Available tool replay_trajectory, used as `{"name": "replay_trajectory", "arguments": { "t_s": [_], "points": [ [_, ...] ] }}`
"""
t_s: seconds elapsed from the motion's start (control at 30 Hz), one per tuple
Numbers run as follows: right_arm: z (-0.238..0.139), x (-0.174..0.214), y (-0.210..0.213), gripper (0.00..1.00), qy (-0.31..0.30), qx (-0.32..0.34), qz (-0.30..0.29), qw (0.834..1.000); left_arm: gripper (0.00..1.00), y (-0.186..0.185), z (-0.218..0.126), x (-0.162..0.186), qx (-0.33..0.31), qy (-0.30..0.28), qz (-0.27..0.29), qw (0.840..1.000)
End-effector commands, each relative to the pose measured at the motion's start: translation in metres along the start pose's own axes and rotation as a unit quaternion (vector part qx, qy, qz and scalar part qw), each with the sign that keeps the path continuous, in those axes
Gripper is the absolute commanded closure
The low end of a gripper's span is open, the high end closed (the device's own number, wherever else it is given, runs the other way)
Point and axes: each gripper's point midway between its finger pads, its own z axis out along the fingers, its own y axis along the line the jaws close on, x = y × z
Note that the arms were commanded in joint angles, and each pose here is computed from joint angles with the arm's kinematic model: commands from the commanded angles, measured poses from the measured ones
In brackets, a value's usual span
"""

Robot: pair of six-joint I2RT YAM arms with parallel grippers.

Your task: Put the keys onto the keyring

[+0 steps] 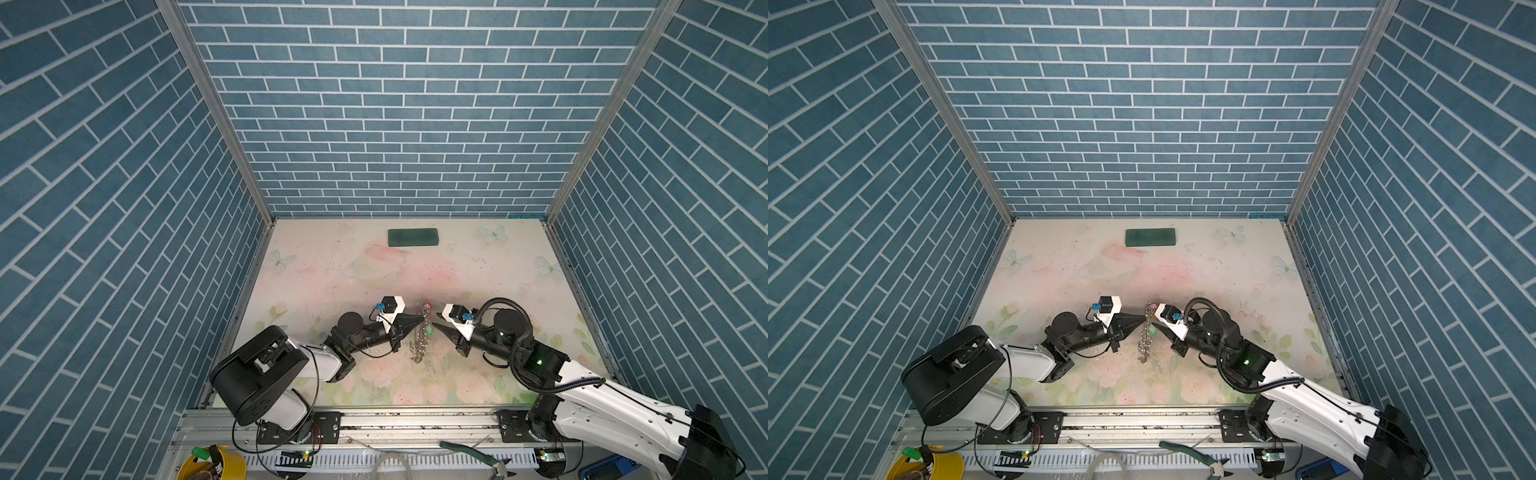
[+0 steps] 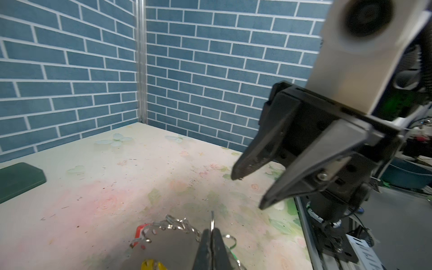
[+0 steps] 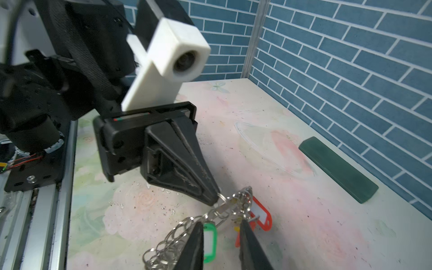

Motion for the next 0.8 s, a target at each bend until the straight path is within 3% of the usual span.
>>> {"name": "replay_trajectory", "arguments": {
  "t_s": [0.0, 0.3, 0.77],
  "points": [
    [-0.005, 0.001, -0.002, 0.78, 0.010, -0.012, 0.006, 1.000, 1.00, -0.025, 0.001, -0.022, 0.069, -0.028, 0.034, 0.997],
    [-0.015, -0.008, 0.035, 0.79, -0.026, -0.144, 0.030, 0.989, 1.00, -0.037, -0.003, -0.022, 0.099, -0.026, 0.049, 0.994],
    [-0.008, 0.001, 0.037, 0.84, -0.012, -0.155, 0.041, 0.987, 1.00, -0.048, -0.005, -0.023, 0.128, -0.025, 0.053, 0.990]
  ]
}}
